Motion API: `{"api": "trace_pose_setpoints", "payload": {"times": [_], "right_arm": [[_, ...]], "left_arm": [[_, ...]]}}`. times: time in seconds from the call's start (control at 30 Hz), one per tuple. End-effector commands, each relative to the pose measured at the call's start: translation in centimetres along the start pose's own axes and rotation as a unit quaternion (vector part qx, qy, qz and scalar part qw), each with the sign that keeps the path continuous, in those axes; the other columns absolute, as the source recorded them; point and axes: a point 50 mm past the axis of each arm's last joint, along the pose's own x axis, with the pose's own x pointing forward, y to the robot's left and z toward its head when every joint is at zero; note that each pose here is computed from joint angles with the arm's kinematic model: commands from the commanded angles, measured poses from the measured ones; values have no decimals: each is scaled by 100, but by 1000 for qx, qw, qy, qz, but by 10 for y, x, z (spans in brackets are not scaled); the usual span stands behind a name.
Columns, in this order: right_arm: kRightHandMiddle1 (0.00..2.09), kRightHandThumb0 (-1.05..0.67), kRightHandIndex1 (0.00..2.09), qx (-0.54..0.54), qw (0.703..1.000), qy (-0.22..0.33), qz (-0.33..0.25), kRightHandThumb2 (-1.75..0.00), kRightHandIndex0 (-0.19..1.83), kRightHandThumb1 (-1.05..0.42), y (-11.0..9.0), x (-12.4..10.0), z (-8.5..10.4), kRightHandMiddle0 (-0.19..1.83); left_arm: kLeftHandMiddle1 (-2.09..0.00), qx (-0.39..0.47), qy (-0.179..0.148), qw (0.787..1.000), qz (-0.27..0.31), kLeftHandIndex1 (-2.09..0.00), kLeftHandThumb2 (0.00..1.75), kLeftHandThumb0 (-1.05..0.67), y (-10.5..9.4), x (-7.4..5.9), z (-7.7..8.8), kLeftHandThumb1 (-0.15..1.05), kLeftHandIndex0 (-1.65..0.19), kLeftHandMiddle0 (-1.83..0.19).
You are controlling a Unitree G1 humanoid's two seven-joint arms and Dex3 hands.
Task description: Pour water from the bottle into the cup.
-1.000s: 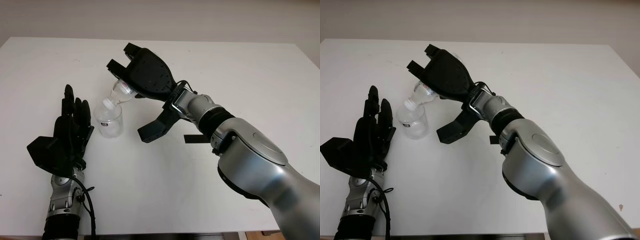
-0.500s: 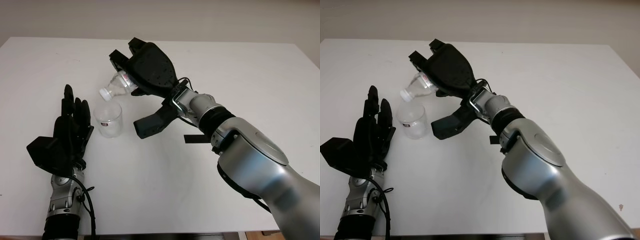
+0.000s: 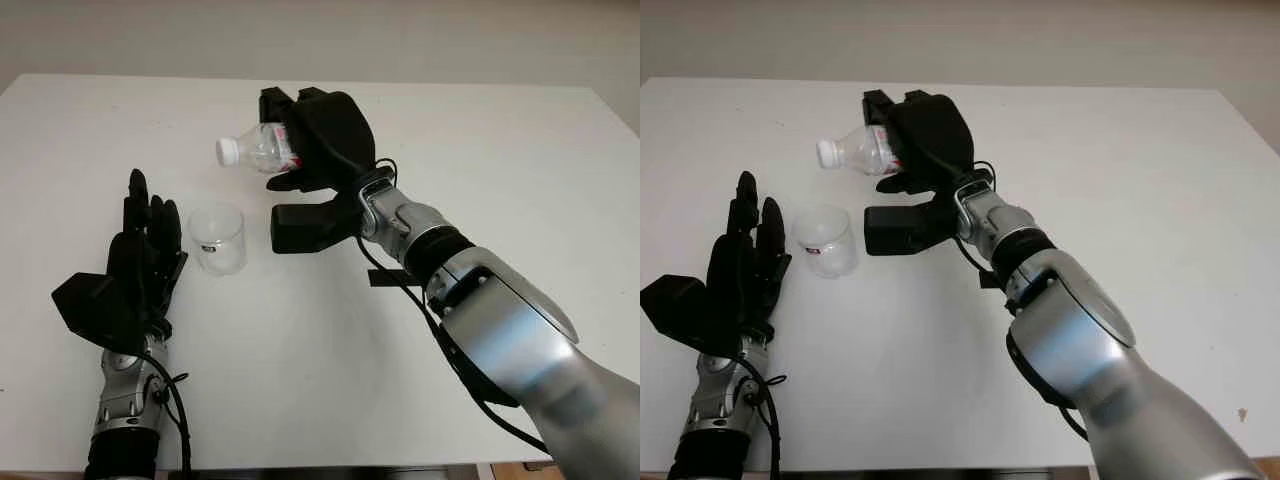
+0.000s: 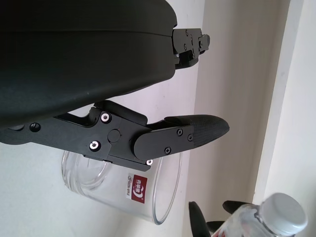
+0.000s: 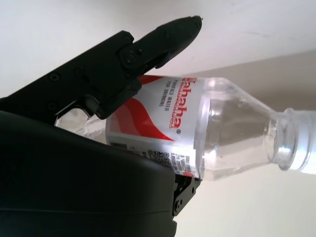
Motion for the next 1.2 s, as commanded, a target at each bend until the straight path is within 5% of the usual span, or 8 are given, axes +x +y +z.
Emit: {"api": "trace_pose_setpoints", "payload": {"times": [0.0, 0.17, 0.5, 0.67, 0.97, 1.17], "right_arm": [[209, -41, 209, 65, 998, 24, -6, -21, 136, -105, -1, 0, -1, 96], [209, -39, 209, 262, 958, 111, 27, -29, 147, -105, -1, 0, -13, 117], [209, -40, 209, 469, 867, 158, 57, -32, 140, -105, -9, -9, -40, 119], [209, -40, 209, 506, 849, 144, 43, -34, 131, -105, -24, -19, -53, 104], [209, -39, 209, 523, 841, 133, 31, -36, 150, -105, -41, -43, -67, 112], [209, -38, 209, 527, 837, 146, 18, -35, 144, -105, -47, -65, -74, 105]], "left_arm": [[-5, -3, 10, 1000, -1, -5, 53, -64, 0, -3, -5, 105, 11, 11], [-5, -5, 11, 1000, -3, -5, 52, -64, 0, -4, -5, 105, 10, 10], [-5, -7, 11, 1000, -14, -4, 54, -63, -1, -3, -5, 105, 12, 12], [-6, -4, 12, 1000, -14, -5, 55, -63, -1, -2, -5, 105, 11, 11], [-5, -6, 15, 1000, -19, -5, 55, -62, -3, -2, -6, 105, 12, 12], [-5, -8, 14, 1000, -19, -5, 55, -62, -3, -3, -5, 105, 12, 12]]}}
